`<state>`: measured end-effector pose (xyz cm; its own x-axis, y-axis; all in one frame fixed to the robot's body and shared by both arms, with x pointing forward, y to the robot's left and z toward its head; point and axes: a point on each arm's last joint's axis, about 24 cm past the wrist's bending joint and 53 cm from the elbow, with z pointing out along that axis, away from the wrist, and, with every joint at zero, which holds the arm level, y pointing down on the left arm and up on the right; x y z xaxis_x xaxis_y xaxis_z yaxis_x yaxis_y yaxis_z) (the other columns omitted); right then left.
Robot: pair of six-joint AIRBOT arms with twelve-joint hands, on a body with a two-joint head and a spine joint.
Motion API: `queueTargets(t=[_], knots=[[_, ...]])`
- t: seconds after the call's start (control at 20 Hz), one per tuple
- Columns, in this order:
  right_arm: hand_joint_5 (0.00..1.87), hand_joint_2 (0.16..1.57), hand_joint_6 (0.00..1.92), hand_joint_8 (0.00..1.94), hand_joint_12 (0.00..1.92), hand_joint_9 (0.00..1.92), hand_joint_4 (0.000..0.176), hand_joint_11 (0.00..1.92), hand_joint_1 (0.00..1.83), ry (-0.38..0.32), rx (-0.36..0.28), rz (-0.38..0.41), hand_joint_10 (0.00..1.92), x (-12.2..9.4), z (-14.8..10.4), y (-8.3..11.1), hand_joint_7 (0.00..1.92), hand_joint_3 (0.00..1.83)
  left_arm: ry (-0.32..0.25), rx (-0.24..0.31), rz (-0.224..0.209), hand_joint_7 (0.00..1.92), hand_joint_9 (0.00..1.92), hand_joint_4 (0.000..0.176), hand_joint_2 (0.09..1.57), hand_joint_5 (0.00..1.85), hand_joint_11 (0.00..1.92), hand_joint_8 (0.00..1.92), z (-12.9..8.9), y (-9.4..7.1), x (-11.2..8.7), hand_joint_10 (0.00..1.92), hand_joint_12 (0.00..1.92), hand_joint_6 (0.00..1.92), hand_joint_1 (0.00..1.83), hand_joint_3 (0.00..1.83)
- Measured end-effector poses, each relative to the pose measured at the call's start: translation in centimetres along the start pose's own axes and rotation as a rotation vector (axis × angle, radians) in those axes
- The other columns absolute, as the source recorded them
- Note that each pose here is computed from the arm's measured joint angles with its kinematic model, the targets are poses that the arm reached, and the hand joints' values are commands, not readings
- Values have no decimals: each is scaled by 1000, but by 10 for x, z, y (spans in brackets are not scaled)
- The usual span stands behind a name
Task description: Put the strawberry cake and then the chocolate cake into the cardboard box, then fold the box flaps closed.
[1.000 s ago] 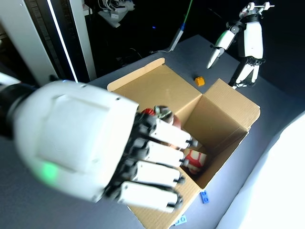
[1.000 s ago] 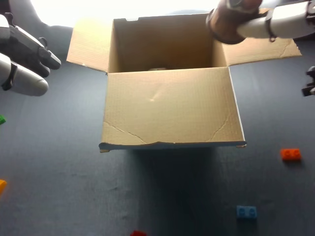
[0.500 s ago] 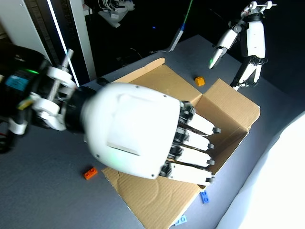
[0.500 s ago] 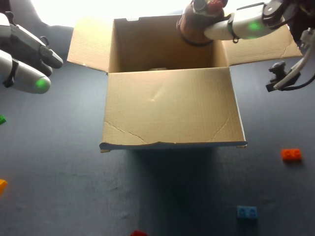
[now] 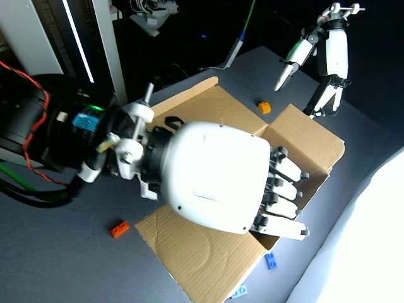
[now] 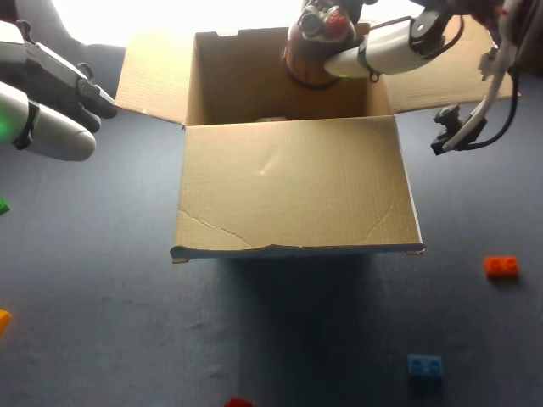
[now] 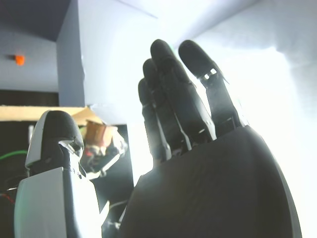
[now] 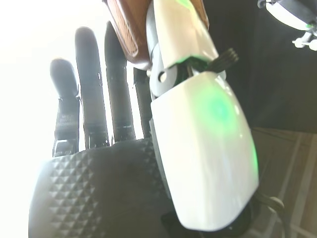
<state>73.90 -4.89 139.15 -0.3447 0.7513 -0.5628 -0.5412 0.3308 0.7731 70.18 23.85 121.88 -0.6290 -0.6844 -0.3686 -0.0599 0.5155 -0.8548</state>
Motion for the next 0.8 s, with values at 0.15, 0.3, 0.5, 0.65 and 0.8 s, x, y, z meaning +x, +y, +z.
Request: queueTargets(t=[0.15,0.3,0.5,0.65,0.8], knots=[[828,1209,1225,1319,1850,533,31,204,1162,22,-5,-29,1307,10,6,2,789,0,3,-1,-16,697,767,0,1059,574,216,4,0,0,1,2,1278,6,699,0],[815,1212,1235,1352,1839,512,28,174,1159,35,-9,-49,1362,17,10,3,786,2,7,-7,-30,709,764,0,1056,581,206,7,0,2,2,1,1277,7,705,0],[834,1210,1224,1345,1825,498,26,158,1163,36,-8,-65,1357,18,13,0,777,0,8,-6,-52,691,747,11,1074,545,175,3,0,2,2,3,1323,2,649,2],[822,1222,1224,1416,1829,477,14,153,1158,50,-1,-72,1409,24,16,-3,744,2,8,-6,-63,685,750,5,1073,532,191,1,0,2,2,4,1304,0,641,1],[851,1217,1196,1408,1856,461,2,154,1164,53,-3,-75,1440,26,16,-2,732,0,8,-5,-69,681,751,1,1076,520,198,0,0,2,2,4,1288,0,620,2]])
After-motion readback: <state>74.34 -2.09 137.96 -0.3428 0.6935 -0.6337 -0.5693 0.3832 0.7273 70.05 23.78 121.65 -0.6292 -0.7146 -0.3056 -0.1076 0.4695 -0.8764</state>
